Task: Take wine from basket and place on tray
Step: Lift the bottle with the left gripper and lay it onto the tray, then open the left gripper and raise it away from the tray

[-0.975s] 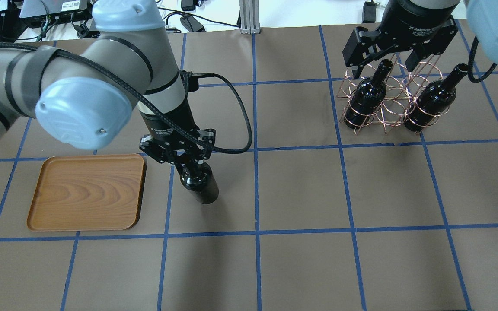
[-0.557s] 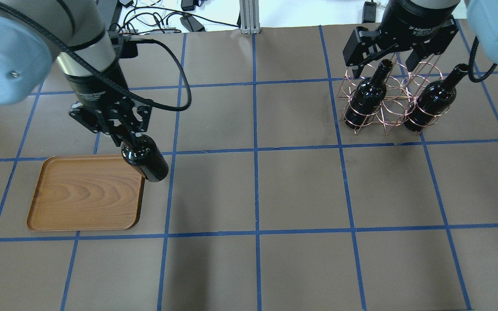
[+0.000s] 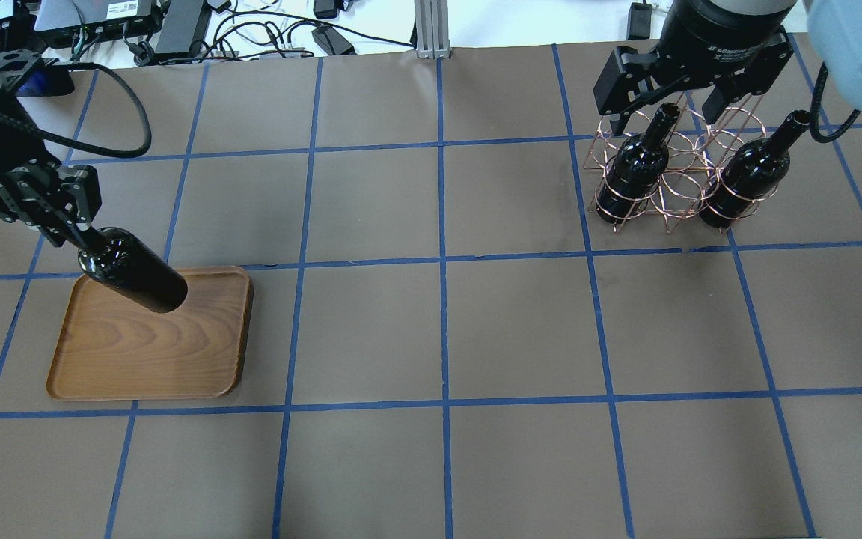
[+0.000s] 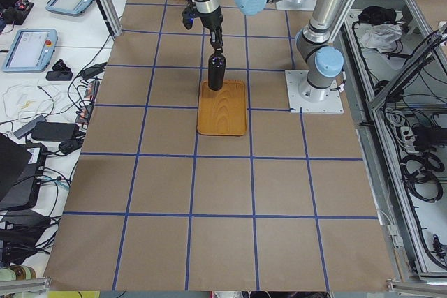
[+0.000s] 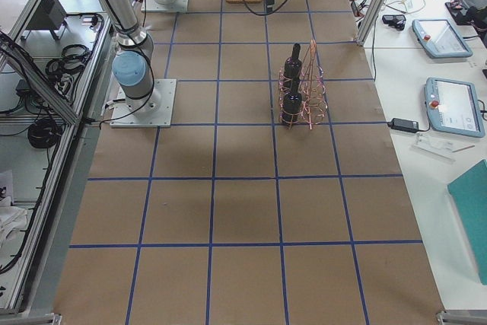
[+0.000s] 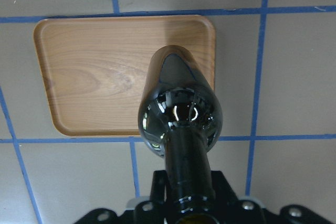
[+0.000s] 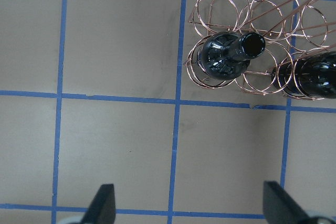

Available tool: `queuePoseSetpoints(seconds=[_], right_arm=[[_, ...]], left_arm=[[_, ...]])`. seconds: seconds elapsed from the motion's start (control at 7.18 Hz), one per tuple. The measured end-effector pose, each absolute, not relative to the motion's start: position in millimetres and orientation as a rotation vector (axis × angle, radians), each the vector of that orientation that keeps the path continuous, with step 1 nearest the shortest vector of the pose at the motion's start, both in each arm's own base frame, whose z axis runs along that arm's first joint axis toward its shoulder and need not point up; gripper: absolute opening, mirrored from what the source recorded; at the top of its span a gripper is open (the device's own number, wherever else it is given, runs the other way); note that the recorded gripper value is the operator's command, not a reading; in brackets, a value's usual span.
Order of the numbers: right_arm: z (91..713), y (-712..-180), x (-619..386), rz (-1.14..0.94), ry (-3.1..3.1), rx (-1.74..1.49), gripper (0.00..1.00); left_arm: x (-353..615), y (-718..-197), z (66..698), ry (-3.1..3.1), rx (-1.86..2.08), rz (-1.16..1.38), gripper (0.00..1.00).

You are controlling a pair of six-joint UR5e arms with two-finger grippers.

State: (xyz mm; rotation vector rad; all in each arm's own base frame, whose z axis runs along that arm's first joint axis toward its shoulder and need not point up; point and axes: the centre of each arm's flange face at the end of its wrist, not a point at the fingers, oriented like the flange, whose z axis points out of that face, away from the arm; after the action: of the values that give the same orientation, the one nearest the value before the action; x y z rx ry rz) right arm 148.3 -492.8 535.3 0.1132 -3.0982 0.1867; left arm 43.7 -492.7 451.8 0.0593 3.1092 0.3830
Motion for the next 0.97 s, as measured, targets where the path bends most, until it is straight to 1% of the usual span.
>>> queuePoseSetpoints(seconds=[0.56, 0.7, 0.84, 0.97], right_arm=[[535.3, -492.7, 148.3, 0.186, -3.098, 0.113, 1.00], [535.3, -492.7, 148.3, 0.186, -3.098, 0.113, 1.00], [535.1, -492.9, 148.3, 0.185, -3.099, 0.107, 1.00], [535.0, -493.0, 148.2, 0.186, -3.101, 0.081, 1.00]], left_arm=[[95.6, -491.0, 405.4, 3.139, 0.107, 0.426, 0.00], [104.5, -492.1, 397.0, 3.146, 0.097, 0.445, 0.44], [109.1, -493.9, 389.3, 3.152, 0.091, 0.464, 0.99], [111.4, -496.2, 384.9, 3.155, 0.085, 0.472, 1.00]])
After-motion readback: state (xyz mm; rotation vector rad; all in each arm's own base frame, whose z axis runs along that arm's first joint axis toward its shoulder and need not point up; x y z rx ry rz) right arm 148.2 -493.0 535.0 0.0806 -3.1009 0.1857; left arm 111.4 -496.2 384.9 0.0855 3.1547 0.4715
